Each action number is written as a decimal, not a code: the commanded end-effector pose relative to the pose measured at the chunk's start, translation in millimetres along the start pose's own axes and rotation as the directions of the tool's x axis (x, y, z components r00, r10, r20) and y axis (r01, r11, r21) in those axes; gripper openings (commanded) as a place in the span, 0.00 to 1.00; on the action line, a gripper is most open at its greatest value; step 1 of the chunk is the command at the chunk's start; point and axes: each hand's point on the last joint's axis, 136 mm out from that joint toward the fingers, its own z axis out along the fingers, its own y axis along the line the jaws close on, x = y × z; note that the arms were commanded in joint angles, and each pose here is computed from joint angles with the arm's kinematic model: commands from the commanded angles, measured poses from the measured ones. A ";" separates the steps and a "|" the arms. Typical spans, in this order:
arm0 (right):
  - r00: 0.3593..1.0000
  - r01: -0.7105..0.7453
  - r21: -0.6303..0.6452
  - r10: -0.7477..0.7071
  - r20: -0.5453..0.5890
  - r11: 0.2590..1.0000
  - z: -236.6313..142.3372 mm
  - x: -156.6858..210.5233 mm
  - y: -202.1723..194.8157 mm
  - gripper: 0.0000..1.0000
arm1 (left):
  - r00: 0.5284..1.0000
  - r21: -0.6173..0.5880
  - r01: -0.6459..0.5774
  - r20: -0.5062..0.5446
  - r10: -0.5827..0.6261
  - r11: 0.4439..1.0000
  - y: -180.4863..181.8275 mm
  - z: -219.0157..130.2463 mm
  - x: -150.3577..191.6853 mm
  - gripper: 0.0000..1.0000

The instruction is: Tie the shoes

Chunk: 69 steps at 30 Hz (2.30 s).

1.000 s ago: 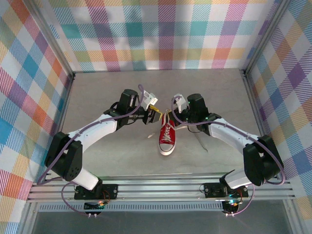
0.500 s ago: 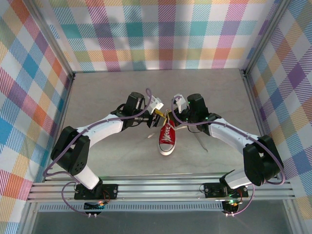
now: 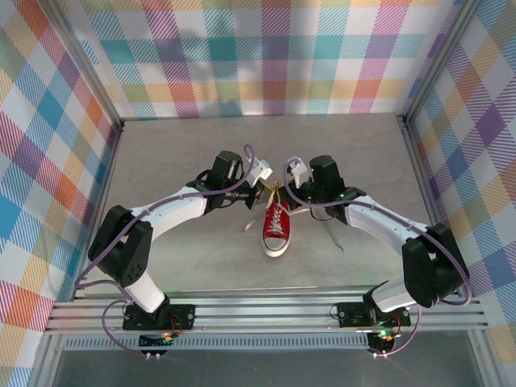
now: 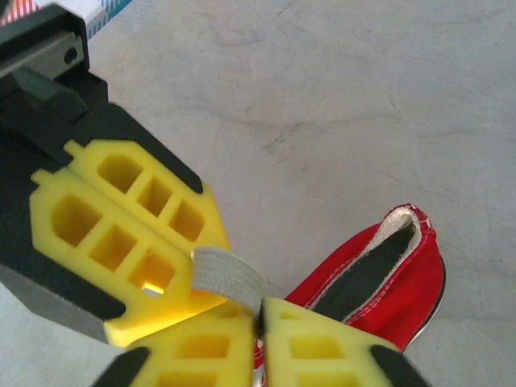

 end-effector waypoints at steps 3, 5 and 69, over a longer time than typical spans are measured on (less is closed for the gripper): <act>1.000 -0.012 0.026 0.011 0.010 1.000 -16.4 -6.5 5.3 0.30 | 0.999 -0.023 -0.019 0.050 0.020 1.000 -5.7 -11.3 -21.1 0.00; 1.000 -0.021 0.064 0.021 0.004 0.998 -22.8 -4.1 1.4 0.34 | 0.999 -0.028 -0.014 0.050 0.016 1.000 -4.9 -11.5 -20.8 0.00; 0.934 -0.263 -0.111 0.225 -0.277 0.958 73.8 -72.5 45.1 0.00 | 0.993 -0.012 -0.112 0.042 0.112 0.994 -54.0 -28.9 -7.8 0.00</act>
